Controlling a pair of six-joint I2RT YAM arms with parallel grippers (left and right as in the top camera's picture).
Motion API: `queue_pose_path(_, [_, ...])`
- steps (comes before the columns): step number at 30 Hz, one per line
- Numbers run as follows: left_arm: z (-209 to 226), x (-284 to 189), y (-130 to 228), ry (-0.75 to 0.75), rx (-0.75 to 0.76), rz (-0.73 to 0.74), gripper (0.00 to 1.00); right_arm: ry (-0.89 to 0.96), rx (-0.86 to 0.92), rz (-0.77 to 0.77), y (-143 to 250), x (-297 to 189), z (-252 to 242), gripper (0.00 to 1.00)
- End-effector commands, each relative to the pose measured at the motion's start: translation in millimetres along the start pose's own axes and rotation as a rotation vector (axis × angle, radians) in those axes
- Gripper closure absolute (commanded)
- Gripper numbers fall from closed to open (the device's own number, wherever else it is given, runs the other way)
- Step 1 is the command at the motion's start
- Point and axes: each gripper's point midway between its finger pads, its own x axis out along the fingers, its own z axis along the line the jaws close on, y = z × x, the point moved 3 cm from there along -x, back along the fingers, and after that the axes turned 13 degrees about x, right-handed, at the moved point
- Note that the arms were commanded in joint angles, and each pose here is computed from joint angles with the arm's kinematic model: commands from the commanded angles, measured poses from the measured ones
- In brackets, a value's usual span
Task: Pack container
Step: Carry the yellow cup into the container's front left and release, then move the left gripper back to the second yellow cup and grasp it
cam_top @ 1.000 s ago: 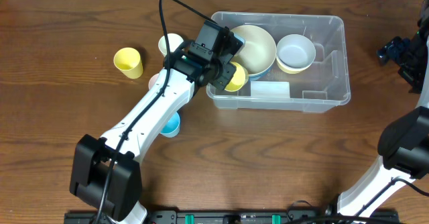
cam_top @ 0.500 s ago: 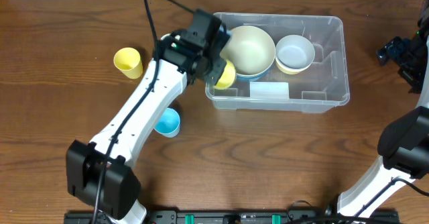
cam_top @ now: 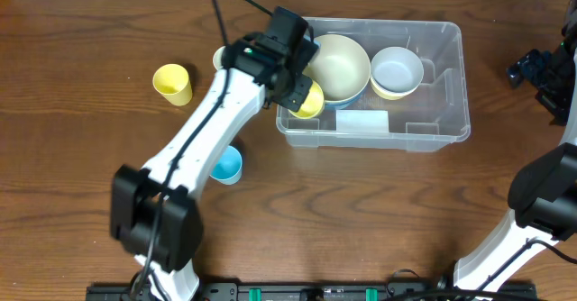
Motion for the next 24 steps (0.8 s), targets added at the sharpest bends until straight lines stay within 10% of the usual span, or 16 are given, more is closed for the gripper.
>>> queue_pose_path(1, [-7.2, 13.1, 0.1, 0.023, 0.025, 0.026, 0.94, 0.008, 0.015, -0.007, 0.0, 0.0, -0.7, 0.01])
queue_pose_path(24, [-13.3, 33.2, 17.1, 0.052, 0.024, 0.124, 0.83, 0.008, 0.015, -0.007, 0.0, 0.0, -0.7, 0.01])
